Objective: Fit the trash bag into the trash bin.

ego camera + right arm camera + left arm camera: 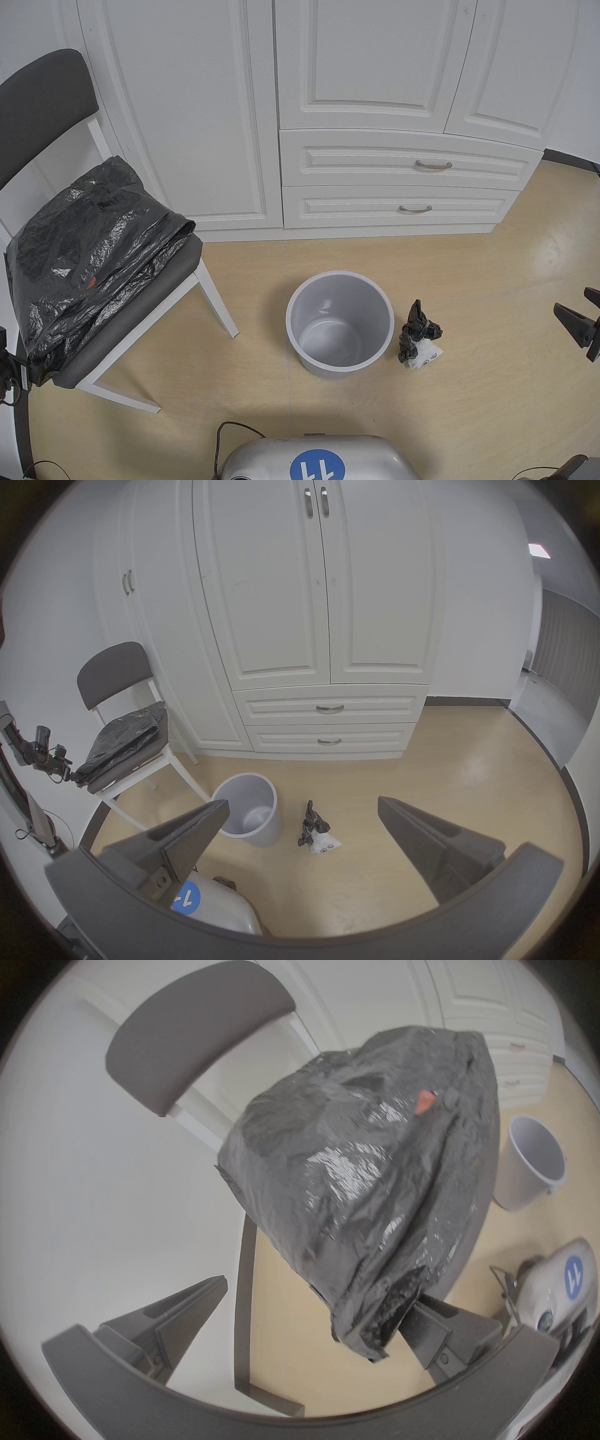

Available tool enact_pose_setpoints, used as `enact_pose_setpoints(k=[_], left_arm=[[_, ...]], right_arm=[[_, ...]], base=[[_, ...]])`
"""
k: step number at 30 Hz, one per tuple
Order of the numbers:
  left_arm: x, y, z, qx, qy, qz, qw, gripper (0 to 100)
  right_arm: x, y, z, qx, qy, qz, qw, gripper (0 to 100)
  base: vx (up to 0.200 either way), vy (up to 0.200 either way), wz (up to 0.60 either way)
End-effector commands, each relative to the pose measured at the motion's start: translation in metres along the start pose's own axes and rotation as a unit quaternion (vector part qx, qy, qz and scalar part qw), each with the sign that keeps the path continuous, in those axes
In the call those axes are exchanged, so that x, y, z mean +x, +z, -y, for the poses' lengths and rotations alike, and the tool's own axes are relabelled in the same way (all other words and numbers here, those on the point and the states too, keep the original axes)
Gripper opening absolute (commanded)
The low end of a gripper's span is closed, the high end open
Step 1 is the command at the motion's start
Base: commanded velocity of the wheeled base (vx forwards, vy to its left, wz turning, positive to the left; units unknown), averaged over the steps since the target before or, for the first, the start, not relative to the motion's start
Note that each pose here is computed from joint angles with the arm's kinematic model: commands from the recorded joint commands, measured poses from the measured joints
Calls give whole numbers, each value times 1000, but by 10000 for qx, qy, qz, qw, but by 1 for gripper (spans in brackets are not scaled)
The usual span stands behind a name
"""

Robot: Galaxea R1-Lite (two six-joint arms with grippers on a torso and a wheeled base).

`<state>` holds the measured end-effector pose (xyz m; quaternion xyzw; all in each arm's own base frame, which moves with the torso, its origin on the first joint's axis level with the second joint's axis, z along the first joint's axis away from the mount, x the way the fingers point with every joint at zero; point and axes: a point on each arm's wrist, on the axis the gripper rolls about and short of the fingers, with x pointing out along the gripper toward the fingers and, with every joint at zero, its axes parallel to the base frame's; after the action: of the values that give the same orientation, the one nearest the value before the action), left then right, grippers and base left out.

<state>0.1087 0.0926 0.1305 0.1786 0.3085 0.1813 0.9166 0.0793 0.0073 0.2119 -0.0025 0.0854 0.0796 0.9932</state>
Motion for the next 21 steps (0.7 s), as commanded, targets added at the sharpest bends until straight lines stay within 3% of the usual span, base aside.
enact_pose_setpoints(k=[1,8,13,21], left_arm=[[6,-2,1,-252,-36,-10,9997,100],[2,-7,7,-1102,-339,119,9933,100],[2,-15,12,-1180,-426,28,9921,100],[6,-14,4,-1465,-341,95,9886,100]], right_arm=[[-4,1,-1,-21,23,99,9999,100],[-9,1,-3,-52,166,197,9997,100],[-9,1,-3,-53,174,189,9997,100],[-9,1,-3,-53,174,197,9996,100]], base=[[0,0,0],[0,0,0],[0,0,0],[0,0,0]])
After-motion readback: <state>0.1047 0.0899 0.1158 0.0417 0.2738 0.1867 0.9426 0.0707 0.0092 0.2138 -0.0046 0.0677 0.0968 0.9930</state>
